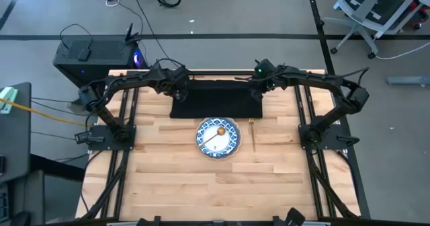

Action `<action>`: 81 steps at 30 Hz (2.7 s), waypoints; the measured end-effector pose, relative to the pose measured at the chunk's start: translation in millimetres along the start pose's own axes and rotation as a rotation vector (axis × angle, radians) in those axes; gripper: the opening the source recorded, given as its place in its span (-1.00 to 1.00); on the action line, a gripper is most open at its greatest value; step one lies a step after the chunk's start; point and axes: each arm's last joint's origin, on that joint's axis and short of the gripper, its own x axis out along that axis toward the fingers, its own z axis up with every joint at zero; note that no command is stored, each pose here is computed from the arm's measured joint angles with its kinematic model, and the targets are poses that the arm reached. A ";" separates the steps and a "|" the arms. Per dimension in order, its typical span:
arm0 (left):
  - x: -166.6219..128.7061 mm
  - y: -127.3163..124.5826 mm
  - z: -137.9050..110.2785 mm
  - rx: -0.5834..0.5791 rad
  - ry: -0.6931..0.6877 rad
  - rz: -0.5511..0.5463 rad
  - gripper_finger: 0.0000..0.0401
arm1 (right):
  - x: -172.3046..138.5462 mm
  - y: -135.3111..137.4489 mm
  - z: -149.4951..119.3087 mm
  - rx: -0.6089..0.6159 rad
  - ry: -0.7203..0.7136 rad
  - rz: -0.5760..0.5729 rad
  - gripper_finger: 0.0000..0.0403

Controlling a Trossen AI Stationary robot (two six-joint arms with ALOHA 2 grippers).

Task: Set table place
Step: Fold the black napkin

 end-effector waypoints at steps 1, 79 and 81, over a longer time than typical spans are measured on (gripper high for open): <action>2.9 -0.5 0.4 -0.001 0.005 0.003 -0.97 | 1.7 -0.3 -0.2 0.001 0.005 -0.001 -1.00; -203.3 -60.3 39.6 0.255 -0.292 -0.334 -0.09 | 1.1 59.4 -86.2 -0.485 0.061 0.278 -0.09; -203.9 -61.4 38.5 0.255 -0.292 -0.336 -0.10 | 5.0 60.0 -87.7 -0.487 0.063 0.279 -0.09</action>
